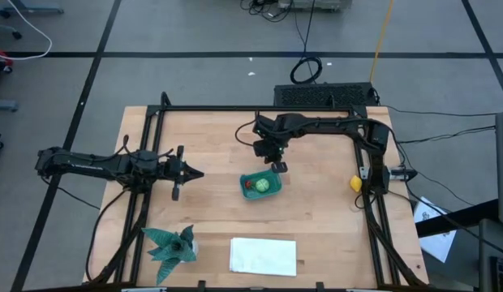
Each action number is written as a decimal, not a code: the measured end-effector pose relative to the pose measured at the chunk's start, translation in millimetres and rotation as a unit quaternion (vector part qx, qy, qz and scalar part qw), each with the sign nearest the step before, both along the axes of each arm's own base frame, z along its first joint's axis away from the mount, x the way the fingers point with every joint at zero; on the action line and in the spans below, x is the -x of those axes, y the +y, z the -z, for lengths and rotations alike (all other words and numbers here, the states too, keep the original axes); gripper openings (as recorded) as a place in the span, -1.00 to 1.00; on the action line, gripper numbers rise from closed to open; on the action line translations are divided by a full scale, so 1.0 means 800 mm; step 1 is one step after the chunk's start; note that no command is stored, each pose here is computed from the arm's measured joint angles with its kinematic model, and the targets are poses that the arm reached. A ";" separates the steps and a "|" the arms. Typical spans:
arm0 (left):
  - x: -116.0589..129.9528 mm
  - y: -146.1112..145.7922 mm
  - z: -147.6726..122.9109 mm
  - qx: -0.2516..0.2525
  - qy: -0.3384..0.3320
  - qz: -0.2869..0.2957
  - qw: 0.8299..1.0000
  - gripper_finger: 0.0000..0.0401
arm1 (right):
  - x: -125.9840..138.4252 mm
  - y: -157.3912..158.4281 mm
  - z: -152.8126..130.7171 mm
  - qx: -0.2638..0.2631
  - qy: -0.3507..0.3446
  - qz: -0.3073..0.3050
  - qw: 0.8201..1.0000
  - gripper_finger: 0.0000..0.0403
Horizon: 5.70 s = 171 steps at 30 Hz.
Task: Pick and placing Produce into tupperware
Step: Adjust the blue bin, then put the yellow lemon into the blue bin
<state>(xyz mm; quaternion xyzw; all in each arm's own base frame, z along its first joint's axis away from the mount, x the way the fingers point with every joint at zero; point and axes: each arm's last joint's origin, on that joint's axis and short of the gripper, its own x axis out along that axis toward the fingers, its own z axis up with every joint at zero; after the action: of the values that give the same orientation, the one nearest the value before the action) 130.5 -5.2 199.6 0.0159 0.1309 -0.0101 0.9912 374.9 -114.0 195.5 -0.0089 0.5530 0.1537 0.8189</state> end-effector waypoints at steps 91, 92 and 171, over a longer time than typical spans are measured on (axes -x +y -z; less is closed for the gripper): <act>0.000 0.000 0.000 0.002 -0.001 -0.001 1.000 -0.87 | 0.020 0.034 -0.026 0.027 -0.031 0.016 0.999 -1.00; 0.000 0.000 0.000 0.002 0.000 -0.001 1.000 -0.87 | 0.021 0.035 -0.029 0.028 -0.034 0.015 0.999 -1.00; 0.000 0.000 0.000 0.001 0.000 -0.004 1.000 -0.87 | 0.238 0.092 0.008 -0.050 -0.524 0.130 0.841 -1.00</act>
<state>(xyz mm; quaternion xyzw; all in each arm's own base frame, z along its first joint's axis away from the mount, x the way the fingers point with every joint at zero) 130.5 -5.0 199.6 0.0147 0.1310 -0.0065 0.9913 184.6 -40.6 189.1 0.0246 0.0295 0.0458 0.9982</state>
